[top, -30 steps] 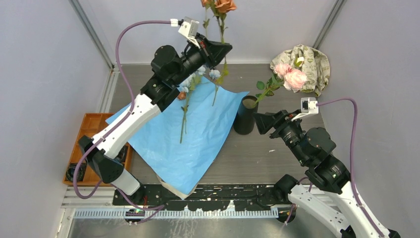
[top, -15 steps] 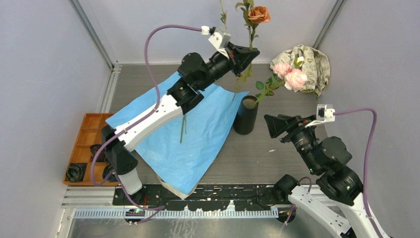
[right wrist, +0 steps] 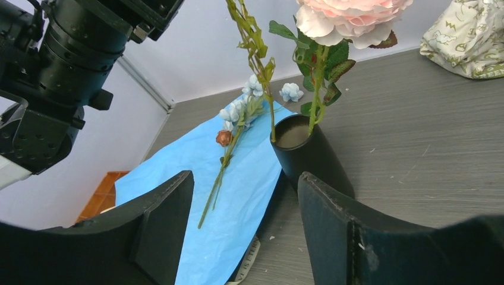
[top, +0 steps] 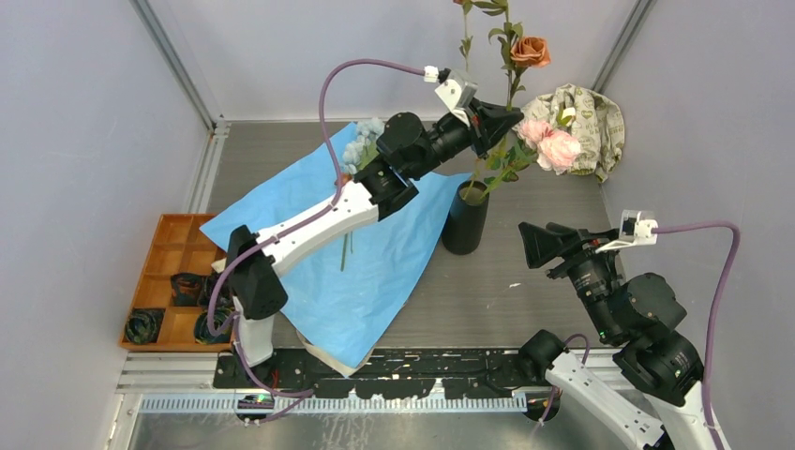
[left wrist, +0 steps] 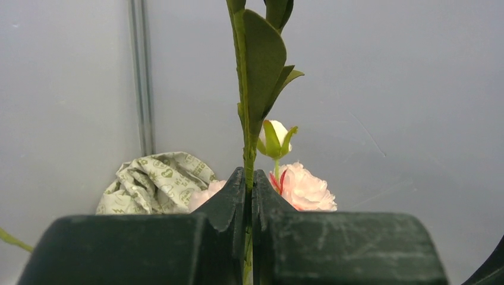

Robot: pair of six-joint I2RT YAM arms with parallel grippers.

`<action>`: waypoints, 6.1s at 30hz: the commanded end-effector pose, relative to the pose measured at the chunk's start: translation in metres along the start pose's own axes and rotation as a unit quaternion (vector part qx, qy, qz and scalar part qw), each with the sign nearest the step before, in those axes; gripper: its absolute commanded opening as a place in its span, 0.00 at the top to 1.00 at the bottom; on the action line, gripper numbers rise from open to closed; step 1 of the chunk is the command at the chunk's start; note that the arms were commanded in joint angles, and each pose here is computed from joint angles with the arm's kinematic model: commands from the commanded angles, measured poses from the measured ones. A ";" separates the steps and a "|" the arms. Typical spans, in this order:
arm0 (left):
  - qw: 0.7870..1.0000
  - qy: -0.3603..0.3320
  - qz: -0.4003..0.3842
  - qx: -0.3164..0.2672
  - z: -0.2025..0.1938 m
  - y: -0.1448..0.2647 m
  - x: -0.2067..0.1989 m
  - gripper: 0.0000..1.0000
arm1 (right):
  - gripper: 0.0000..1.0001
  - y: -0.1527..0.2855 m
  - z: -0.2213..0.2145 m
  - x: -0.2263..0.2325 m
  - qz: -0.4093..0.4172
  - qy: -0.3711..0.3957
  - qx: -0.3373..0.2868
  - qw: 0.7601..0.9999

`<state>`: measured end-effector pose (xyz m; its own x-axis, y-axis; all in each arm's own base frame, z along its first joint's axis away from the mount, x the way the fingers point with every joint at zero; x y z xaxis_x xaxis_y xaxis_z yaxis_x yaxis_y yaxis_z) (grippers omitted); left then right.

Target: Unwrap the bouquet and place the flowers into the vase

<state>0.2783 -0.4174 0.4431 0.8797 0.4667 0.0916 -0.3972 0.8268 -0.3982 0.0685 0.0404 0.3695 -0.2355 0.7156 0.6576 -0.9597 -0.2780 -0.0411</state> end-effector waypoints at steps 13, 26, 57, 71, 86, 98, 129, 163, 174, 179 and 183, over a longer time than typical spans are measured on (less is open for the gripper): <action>0.996 -0.014 0.013 -0.089 0.003 -0.010 -0.001 0.98 | 0.29 0.001 0.009 0.000 -0.008 0.017 -0.022 1.000; 0.998 0.035 0.053 -0.005 -0.081 0.029 -0.006 0.98 | 0.29 -0.003 0.006 -0.002 -0.016 0.026 -0.017 0.999; 0.972 0.093 0.105 0.187 -0.129 0.076 -0.026 0.67 | 0.29 -0.011 -0.004 -0.001 -0.019 0.028 0.012 0.999; 0.975 0.057 0.095 0.195 -0.082 0.105 -0.034 0.42 | 0.28 -0.016 -0.005 0.001 -0.020 0.033 0.019 0.999; 0.876 -0.038 0.396 0.272 -0.012 0.224 0.007 0.44 | 0.25 -0.050 0.016 0.063 0.092 0.028 0.073 0.993; 0.771 0.114 0.473 0.412 -0.083 0.260 0.097 0.46 | 0.19 -0.102 -0.007 0.159 0.153 0.107 0.194 0.963; 0.696 0.031 0.704 0.135 0.121 0.433 0.036 0.53 | 0.39 -0.245 -0.280 0.173 -0.090 0.203 0.423 0.879; 0.747 0.036 0.635 0.192 0.086 0.429 0.032 0.53 | 0.49 -0.388 -0.371 0.037 -0.202 0.160 0.423 0.869; 0.745 0.031 0.640 0.188 0.089 0.438 0.027 0.52 | 0.72 -0.388 -0.385 0.024 -0.214 0.155 0.433 0.862; 0.745 0.030 0.639 0.189 0.088 0.438 0.026 0.52 | 0.95 -0.387 -0.380 0.026 -0.216 0.155 0.424 0.866; 0.745 0.031 0.638 0.191 0.087 0.438 0.027 0.52 | 0.99 -0.384 -0.365 0.033 -0.213 0.155 0.408 0.874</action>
<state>0.1047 -0.0171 0.3485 -0.2678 0.9443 -0.1912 -0.9546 -0.2332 0.1853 0.3731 0.4099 0.1087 -0.0478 0.9739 0.2219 -0.5261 -0.2134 0.8232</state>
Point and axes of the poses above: each gripper's point midway between its finger pads, its own y axis back along the fingers, its own x axis along the line the jaws close on, z = x × y, the point moved 10 cm from there along y, back along the fingers, and after that the axes turned 13 degrees about -y, right-handed, at the moved point
